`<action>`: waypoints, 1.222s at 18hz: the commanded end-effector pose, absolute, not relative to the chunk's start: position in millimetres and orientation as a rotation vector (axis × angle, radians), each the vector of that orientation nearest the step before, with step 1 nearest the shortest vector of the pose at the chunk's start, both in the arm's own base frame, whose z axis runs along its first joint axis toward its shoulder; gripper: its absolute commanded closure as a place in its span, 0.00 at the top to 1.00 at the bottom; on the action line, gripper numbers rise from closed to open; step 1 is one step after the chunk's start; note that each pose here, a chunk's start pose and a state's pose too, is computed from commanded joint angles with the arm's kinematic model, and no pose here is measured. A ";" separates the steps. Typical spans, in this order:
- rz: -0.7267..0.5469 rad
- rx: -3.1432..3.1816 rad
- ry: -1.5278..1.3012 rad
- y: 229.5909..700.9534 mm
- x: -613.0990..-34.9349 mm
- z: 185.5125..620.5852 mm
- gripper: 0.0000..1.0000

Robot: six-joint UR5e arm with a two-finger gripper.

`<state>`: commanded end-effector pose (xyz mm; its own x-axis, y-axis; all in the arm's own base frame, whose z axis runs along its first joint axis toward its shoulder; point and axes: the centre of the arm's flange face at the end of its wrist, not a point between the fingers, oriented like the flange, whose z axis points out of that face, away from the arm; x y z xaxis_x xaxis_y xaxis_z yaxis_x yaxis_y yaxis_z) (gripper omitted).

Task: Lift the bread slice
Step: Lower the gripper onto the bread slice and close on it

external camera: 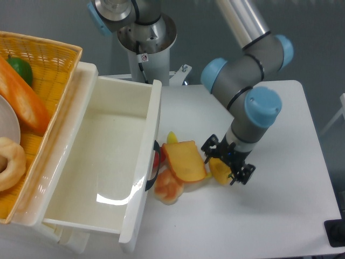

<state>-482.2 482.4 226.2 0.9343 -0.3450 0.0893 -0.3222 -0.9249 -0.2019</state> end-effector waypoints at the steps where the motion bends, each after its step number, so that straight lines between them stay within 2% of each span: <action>1: -0.192 -2.904 0.523 484.2 -480.7 223.0 0.91; 2: -0.211 -2.900 0.563 484.0 -478.4 213.7 0.88; 6: -0.275 -2.881 0.682 489.3 -477.3 208.2 0.88; 11: -0.466 -2.903 0.692 500.6 -476.1 218.1 0.87; 17: -0.491 -2.896 0.724 508.1 -470.3 212.4 0.87; 22: -0.527 -2.901 0.729 510.8 -469.3 195.3 0.74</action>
<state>-469.3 510.8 195.3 0.8251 -0.4753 0.3054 -0.4393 -0.8797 -0.1821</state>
